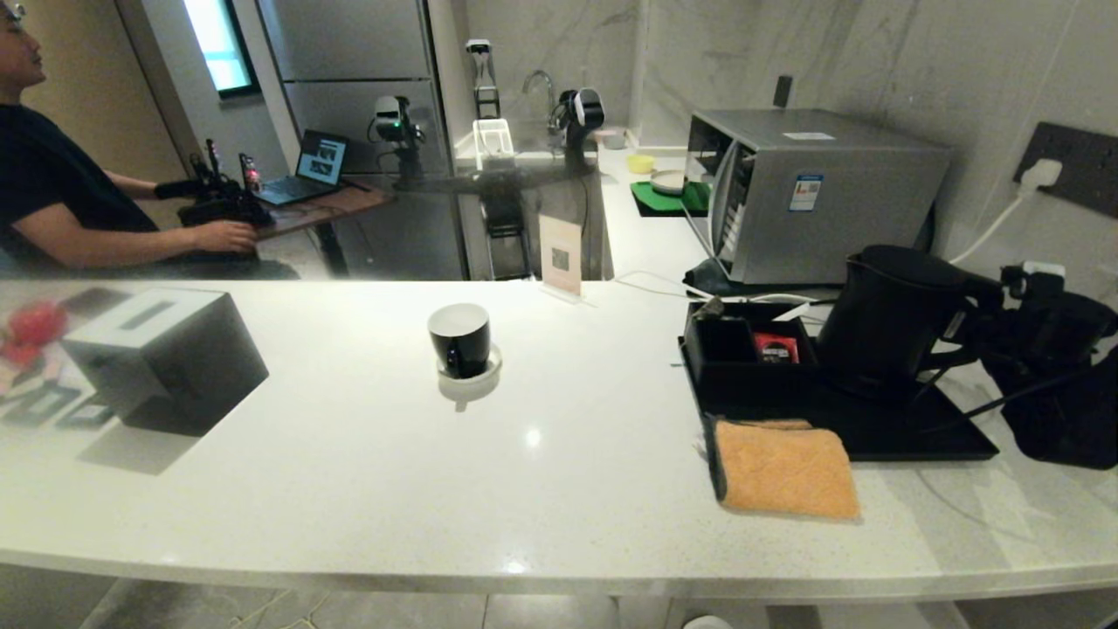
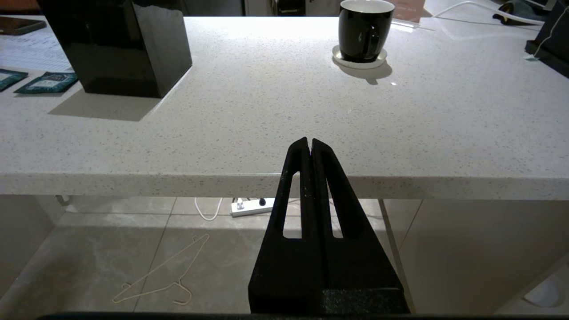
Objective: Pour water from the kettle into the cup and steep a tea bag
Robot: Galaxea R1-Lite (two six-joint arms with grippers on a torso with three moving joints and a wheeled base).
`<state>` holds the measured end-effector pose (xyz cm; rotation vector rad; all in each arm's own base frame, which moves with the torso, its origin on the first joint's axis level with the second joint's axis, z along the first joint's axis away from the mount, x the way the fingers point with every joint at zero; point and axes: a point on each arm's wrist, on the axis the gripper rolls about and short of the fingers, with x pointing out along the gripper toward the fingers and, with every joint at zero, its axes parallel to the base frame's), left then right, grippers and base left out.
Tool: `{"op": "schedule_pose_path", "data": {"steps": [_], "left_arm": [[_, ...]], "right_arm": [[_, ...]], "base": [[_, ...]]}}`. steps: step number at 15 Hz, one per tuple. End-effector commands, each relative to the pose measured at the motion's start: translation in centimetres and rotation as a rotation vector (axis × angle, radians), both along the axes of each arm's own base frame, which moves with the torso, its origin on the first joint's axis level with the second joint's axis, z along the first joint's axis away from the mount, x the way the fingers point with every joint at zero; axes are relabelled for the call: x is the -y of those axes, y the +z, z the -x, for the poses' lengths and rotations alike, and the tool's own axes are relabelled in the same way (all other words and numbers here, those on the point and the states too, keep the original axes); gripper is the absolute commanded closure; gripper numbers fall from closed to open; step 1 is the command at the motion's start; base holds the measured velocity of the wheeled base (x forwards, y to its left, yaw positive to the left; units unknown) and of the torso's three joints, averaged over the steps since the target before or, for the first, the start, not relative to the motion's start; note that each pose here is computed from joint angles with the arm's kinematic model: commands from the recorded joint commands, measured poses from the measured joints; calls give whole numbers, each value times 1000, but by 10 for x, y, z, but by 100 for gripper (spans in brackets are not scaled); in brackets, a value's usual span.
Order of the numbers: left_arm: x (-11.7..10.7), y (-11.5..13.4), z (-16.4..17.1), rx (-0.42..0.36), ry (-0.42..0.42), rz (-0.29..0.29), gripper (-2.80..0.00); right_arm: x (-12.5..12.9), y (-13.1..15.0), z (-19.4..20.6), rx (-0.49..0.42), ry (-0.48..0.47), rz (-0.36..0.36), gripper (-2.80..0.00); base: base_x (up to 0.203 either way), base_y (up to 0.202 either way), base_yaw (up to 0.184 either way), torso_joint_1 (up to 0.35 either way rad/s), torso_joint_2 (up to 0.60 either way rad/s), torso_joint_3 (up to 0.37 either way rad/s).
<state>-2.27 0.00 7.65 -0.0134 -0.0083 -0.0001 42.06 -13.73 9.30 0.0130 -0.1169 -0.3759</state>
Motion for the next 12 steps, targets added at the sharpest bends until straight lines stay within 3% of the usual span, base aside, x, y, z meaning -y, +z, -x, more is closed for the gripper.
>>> {"op": "schedule_pose_path", "data": {"steps": [1,12], "left_arm": [[0,0,0,1,0,0,0],[0,0,0,1,0,0,0]], "right_arm": [[-1,5,1,18,4,4,0],[-4,28,11,57,1,18,0]], "base": [[0,0,0,0,0,0],[0,0,0,0,0,0]]}}
